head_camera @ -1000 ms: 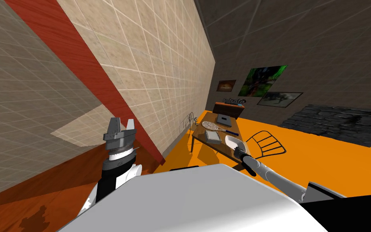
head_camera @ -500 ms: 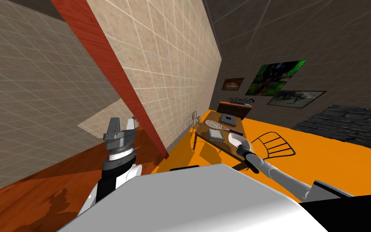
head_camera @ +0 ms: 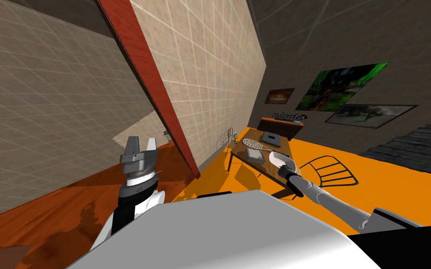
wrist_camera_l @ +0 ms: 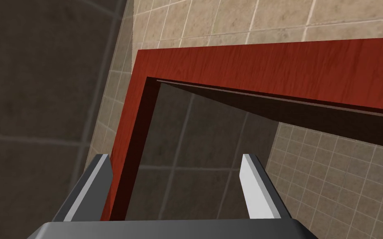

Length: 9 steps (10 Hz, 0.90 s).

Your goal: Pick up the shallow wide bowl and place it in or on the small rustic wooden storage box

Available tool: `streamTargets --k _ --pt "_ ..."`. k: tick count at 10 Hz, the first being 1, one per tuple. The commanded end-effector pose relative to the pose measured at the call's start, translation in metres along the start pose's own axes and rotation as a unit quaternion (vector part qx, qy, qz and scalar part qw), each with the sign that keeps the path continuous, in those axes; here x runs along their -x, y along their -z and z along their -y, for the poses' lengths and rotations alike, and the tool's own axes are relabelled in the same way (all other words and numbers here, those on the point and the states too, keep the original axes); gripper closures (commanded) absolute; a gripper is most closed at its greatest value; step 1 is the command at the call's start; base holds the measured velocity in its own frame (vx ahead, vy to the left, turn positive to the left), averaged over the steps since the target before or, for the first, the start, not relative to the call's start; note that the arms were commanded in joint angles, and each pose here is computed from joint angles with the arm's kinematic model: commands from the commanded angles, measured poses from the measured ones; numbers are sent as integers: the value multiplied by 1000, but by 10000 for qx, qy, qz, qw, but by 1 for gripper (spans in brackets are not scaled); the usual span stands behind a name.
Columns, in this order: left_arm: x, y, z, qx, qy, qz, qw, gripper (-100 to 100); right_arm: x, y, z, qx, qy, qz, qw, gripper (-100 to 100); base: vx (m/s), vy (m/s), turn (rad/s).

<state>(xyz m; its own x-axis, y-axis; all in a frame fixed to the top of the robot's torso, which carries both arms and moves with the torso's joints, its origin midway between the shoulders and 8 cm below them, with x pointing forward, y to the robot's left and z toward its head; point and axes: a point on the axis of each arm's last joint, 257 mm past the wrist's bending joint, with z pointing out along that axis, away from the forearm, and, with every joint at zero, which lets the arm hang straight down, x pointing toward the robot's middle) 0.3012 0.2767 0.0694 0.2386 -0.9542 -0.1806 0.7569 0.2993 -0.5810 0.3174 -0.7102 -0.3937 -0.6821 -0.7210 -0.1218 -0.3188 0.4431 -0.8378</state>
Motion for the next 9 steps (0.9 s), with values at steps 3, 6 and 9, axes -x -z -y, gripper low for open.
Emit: streamTargets --k 3,6,9 --pt "0 0 0 -1 0 0 10000 0 -8 -1 20 -155 -181 -59 9997 100 -62 45 102" --pt "0 0 0 0 0 0 10000 0 -12 -1 38 -286 -331 -94 9990 100 -96 71 88" --pt "0 0 0 0 0 0 10000 0 -19 0 62 -422 -358 -125 9984 100 -66 86 112"
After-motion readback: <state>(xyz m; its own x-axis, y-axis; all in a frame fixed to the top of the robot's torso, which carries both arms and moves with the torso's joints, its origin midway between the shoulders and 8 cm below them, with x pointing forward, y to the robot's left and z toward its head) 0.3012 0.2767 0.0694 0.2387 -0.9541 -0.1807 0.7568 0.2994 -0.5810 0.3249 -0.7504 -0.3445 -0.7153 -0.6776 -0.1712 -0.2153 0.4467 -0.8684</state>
